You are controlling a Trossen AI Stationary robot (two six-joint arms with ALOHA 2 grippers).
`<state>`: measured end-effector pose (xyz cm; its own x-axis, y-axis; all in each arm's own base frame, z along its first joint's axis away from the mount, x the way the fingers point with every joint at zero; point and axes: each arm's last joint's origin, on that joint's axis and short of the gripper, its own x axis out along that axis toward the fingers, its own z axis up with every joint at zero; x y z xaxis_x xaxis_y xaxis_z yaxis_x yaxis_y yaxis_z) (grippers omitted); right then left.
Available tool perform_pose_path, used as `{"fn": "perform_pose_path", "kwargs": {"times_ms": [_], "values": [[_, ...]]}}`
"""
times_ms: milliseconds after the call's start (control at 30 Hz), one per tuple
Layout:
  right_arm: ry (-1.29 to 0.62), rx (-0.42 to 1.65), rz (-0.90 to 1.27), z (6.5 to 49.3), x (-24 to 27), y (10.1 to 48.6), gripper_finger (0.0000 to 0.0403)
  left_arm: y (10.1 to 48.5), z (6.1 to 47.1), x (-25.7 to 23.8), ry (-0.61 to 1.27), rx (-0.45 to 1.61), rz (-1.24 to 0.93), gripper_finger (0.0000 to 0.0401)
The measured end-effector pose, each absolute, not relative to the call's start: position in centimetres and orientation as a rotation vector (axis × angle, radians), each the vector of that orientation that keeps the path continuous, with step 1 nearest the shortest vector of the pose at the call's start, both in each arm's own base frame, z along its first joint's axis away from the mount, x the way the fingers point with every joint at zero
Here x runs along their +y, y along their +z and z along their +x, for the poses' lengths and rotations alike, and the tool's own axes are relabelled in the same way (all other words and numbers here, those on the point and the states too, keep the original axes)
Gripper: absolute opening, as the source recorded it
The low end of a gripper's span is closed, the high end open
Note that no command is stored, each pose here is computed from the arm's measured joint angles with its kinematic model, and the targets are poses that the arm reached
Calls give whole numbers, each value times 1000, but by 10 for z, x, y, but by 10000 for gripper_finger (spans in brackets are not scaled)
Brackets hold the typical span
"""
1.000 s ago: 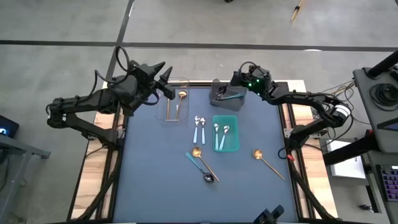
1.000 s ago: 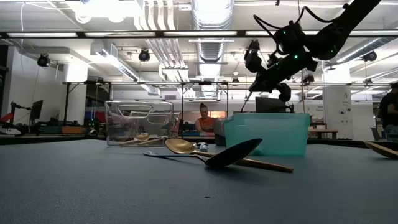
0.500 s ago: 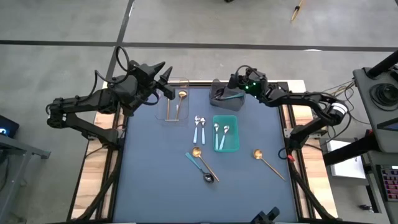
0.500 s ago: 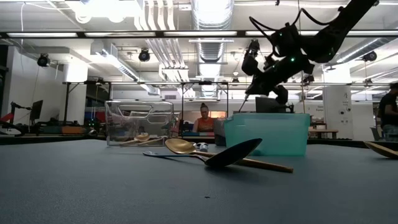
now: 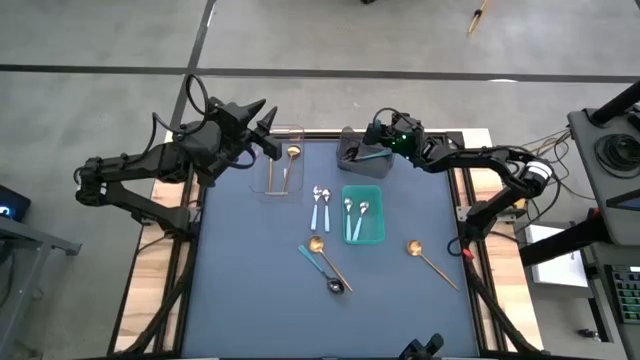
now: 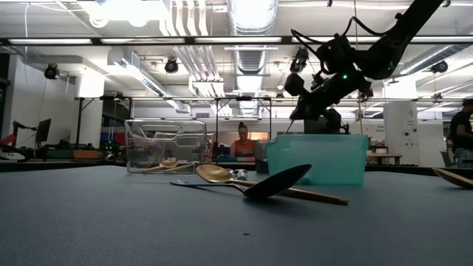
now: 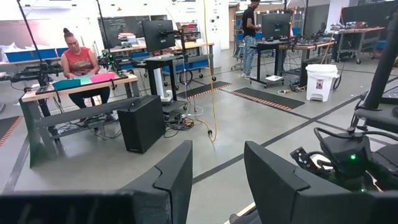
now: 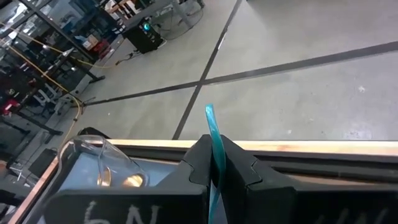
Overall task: Sort silverware by color (type)
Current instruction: Put the blue spoon into the black bin
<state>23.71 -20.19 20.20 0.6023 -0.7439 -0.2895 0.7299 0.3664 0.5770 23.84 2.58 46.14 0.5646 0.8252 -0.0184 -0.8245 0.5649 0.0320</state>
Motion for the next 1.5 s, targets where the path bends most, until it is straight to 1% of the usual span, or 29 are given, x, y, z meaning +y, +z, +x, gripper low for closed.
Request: {"fn": "perform_pose_path", "kwargs": {"times_ms": [333,1200,1333,1500], "values": [[-940,11,734,244,-199,193,9,461,238,26,970,33,21,127],[-960,53,711,243,-198,190,10,461,238,26,970,32,20,127],[-962,58,712,243,-198,190,19,461,238,26,970,32,20,127],[-963,73,715,243,-197,188,42,461,238,26,970,32,20,127]]}}
